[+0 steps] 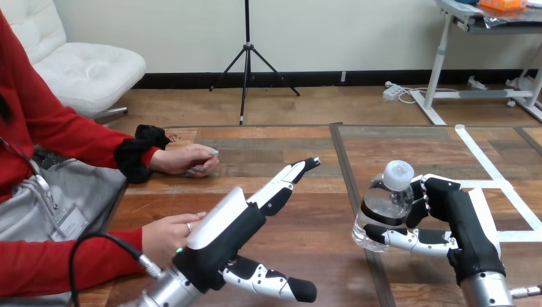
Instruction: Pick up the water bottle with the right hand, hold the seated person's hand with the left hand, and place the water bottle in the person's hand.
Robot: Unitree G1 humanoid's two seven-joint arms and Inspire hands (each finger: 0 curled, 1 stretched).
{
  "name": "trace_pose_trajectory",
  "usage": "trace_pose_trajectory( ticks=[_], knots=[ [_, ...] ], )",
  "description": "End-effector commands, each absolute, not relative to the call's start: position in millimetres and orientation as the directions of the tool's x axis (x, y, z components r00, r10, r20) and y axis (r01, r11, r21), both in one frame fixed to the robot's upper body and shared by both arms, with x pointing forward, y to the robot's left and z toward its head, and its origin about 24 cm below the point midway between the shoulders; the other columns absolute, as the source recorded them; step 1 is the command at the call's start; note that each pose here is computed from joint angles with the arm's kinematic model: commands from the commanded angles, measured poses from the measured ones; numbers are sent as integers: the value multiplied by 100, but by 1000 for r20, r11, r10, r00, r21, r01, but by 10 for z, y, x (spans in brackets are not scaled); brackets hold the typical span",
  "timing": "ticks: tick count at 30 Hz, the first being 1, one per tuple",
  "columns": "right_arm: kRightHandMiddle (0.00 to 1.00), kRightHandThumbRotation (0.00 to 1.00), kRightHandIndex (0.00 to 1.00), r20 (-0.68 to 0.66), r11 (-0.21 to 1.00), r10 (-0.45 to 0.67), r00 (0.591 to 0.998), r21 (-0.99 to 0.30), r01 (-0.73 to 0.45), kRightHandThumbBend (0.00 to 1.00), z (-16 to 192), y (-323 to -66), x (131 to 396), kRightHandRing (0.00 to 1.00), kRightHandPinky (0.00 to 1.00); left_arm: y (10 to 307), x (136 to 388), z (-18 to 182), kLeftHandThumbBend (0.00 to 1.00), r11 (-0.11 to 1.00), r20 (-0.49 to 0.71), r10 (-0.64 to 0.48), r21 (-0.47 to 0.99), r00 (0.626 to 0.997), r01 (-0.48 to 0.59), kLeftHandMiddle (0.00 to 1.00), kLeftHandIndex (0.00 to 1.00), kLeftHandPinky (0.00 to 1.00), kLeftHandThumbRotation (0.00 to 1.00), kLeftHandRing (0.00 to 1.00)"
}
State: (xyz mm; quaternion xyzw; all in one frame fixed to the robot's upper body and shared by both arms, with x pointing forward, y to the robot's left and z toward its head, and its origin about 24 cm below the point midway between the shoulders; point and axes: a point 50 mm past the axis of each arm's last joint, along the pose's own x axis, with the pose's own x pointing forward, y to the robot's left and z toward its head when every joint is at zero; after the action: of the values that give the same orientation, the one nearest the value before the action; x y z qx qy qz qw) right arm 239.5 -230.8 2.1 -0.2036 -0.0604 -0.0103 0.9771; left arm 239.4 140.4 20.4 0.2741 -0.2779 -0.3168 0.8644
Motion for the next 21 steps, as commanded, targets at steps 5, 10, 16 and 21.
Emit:
trace_pose_trajectory(
  ticks=[5,10,16,21],
  knots=[
    [42,1,42,262,907,51,964,-416,65,88,368,-2352,2496,36,31,1612,2456,455,100,592,335,-689,772,643,232,100,100,97,71,100],
    [42,3,42,263,904,57,963,-424,62,88,382,-2355,2479,35,31,1722,2460,518,100,548,313,-681,818,663,177,100,100,99,72,100],
    [41,7,41,258,901,61,964,-430,58,89,401,-2353,2459,34,29,1895,2458,630,100,478,268,-668,870,694,124,100,100,100,71,100],
    [41,8,41,259,897,69,963,-439,53,90,419,-2349,2445,34,28,2005,2451,725,100,434,251,-656,897,712,84,100,100,100,68,100]
  ],
)
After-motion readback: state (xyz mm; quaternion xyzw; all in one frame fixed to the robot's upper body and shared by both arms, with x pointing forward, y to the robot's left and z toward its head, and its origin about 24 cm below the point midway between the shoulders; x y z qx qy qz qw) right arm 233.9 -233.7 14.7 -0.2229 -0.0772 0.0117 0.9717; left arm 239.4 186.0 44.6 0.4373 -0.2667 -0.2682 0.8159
